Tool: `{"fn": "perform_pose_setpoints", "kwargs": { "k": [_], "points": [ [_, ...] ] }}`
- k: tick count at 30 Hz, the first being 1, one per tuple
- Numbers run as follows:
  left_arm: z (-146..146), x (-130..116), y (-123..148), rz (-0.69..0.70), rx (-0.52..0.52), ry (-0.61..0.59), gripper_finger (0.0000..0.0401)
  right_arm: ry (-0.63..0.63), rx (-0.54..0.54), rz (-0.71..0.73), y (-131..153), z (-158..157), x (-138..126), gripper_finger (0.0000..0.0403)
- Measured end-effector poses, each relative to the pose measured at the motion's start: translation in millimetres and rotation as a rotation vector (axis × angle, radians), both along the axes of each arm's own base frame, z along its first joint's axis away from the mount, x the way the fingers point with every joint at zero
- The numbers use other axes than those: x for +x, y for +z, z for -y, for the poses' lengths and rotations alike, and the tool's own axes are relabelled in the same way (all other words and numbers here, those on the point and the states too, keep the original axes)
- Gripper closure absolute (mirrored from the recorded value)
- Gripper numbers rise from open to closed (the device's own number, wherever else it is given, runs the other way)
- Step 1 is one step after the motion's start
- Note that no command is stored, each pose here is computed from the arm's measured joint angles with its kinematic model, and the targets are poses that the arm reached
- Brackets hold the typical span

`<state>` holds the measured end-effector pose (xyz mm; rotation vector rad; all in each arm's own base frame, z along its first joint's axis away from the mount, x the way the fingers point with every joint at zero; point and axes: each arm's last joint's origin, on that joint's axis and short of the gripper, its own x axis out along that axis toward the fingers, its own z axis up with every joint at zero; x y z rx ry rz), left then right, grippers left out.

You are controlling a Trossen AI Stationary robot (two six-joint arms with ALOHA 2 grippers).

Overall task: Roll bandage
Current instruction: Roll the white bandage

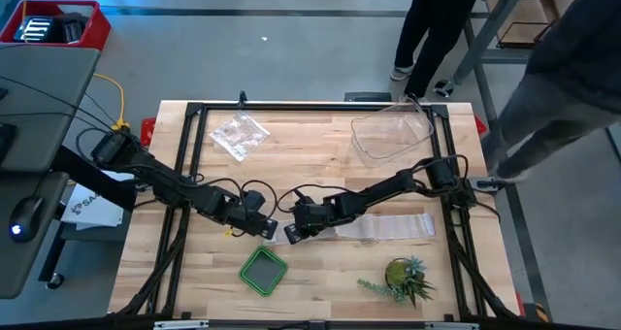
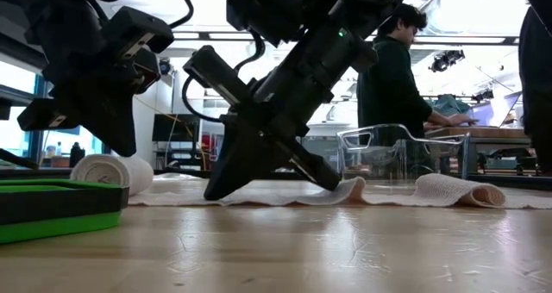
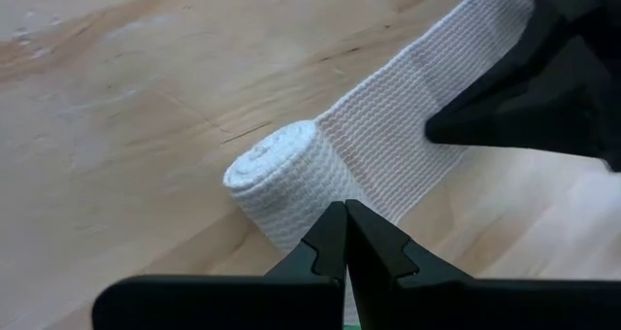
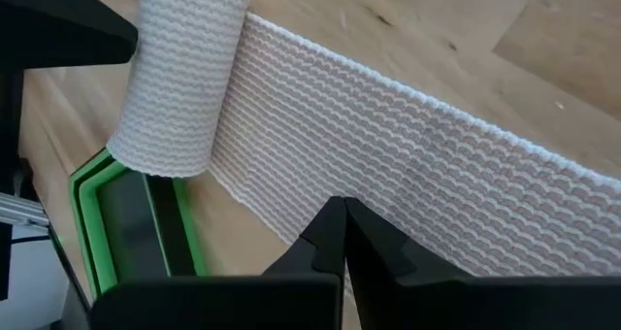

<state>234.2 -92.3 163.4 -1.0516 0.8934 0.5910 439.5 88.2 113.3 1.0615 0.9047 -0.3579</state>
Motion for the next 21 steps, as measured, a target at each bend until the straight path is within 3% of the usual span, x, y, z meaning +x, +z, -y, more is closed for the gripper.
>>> {"fn": "perform_pose_setpoints", "kwargs": {
  "k": [13, 17, 21],
  "points": [
    [1, 3, 1, 0.038, 0.032, -0.030, 0.0401, 0.002, 0.000, -0.005, 0, 0, 0, 0.0403],
    [-1, -12, 18, 0.031, 0.034, -0.045, 0.0401, -0.002, 0.003, -0.007, 0, 0, -1, 0.0403],
    [2, -35, 26, -0.021, 0.049, 0.019, 0.0401, 0.002, 0.000, -0.008, 0, 0, -1, 0.0403]
  ]
}}
